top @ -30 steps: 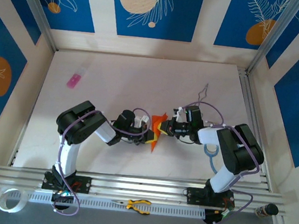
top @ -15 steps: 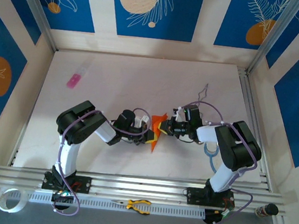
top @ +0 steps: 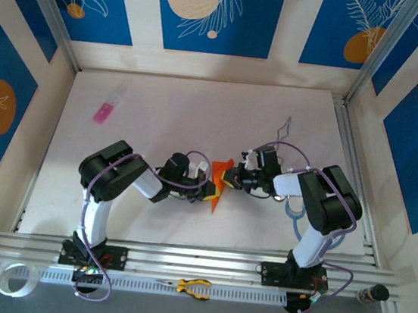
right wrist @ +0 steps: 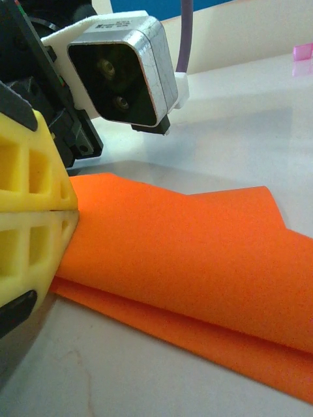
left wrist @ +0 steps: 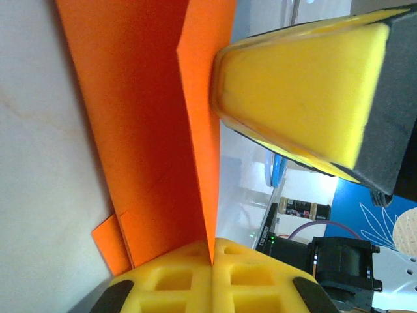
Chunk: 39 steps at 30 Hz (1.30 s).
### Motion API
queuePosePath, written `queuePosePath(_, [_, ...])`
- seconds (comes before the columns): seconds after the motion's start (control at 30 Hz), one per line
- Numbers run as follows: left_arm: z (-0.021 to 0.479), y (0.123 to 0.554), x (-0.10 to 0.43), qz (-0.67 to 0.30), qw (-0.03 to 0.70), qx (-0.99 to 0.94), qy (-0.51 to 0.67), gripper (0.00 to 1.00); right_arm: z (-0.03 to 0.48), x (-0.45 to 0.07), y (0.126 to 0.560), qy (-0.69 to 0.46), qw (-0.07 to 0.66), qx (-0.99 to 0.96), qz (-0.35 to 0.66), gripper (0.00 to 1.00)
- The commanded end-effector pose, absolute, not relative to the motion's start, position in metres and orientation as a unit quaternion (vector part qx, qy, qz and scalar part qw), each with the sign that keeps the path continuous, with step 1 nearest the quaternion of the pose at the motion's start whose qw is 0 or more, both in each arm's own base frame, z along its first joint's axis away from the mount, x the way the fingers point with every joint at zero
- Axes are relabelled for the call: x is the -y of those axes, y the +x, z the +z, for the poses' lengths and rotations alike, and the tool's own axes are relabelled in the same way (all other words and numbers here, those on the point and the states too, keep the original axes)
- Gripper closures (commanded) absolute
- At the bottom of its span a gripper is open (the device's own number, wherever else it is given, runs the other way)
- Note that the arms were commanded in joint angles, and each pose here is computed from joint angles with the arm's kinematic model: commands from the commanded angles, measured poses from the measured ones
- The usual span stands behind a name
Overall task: Fold a paper plane with a square sheet of paper (pick it up from the middle)
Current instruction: Fold the wing for the fifth time at the center of the table.
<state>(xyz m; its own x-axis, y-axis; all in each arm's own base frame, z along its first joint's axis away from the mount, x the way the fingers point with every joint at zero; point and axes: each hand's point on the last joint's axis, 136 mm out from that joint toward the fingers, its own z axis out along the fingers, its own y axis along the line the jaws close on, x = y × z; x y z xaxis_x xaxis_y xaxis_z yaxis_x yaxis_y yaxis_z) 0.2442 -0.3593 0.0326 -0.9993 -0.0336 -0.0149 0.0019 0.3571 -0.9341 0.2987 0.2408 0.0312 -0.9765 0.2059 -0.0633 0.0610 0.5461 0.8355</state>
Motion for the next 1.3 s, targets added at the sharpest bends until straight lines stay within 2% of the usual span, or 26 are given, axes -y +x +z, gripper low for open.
queuePosePath(0.0, [-0.004, 0.237, 0.342, -0.521, -0.021, -0.852, -0.049, 1.00, 0.027, -0.243, 0.300, 0.070, 0.074, -0.879, 0.466, 0.93])
queuePosePath(0.63, [-0.011, 0.232, 0.330, -0.493, -0.019, -0.869, -0.047, 1.00, -0.009, -0.243, 0.288, 0.076, 0.031, -0.916, 0.392, 0.94])
queuePosePath(0.7, [-0.009, 0.230, 0.327, -0.480, -0.013, -0.876, -0.039, 0.92, -0.009, -0.244, 0.287, 0.080, 0.031, -0.916, 0.391, 0.94])
queuePosePath(0.9, [-0.004, 0.222, 0.319, -0.426, -0.009, -0.905, 0.006, 0.82, -0.008, -0.245, 0.288, 0.088, 0.030, -0.914, 0.396, 0.94])
queuePosePath(1.27, [0.007, 0.215, 0.332, -0.415, -0.016, -0.908, 0.060, 0.70, -0.006, -0.246, 0.287, 0.092, 0.026, -0.911, 0.400, 0.94])
